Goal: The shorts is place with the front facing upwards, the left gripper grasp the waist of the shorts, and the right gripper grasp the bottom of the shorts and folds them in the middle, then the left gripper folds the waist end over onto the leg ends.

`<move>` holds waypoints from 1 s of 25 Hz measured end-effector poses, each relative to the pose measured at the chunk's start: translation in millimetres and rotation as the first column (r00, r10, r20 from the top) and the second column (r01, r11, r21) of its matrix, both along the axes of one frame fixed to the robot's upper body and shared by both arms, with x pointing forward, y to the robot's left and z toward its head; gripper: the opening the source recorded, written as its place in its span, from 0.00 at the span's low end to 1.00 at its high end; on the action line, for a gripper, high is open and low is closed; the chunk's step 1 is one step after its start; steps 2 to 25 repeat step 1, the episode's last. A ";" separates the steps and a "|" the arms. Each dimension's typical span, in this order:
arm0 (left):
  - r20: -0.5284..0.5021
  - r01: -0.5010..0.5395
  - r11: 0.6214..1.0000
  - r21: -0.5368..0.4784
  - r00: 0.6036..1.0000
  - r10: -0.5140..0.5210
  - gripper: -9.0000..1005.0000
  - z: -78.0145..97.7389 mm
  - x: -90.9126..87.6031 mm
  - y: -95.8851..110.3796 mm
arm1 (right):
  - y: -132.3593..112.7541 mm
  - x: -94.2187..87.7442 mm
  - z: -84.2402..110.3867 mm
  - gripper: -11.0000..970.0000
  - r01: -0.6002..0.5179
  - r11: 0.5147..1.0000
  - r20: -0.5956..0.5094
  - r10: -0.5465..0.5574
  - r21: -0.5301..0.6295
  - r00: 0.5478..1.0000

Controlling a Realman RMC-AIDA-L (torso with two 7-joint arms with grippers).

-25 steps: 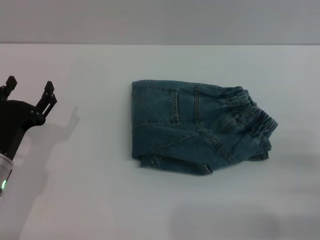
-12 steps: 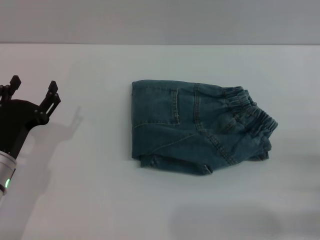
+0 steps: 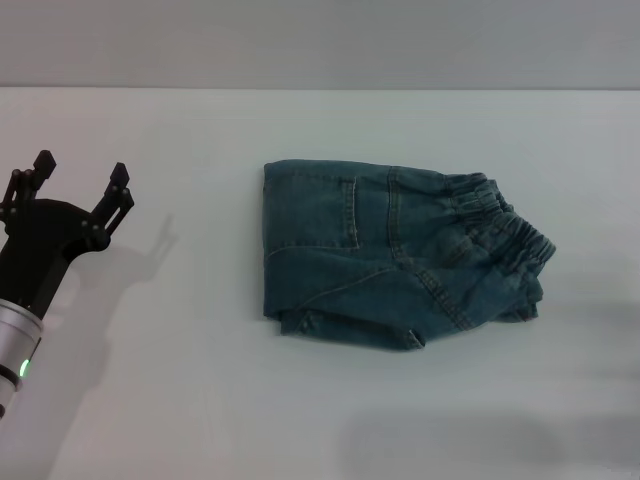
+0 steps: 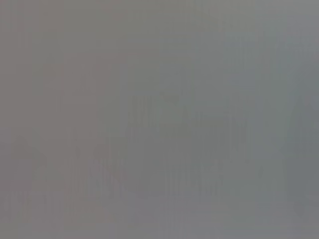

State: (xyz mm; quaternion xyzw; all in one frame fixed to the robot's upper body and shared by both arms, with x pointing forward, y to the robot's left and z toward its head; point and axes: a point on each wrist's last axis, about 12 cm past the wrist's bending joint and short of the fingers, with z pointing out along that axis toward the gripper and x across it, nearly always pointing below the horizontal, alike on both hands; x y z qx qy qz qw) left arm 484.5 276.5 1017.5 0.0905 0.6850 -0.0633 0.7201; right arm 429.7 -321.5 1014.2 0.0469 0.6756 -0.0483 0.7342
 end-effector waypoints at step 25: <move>0.000 0.001 1.000 0.000 1.000 -0.001 0.86 0.0 -0.1 -0.1 | 0.6 0.1 -0.3 0.82 -0.005 1.000 0.001 0.005 -0.003 1.000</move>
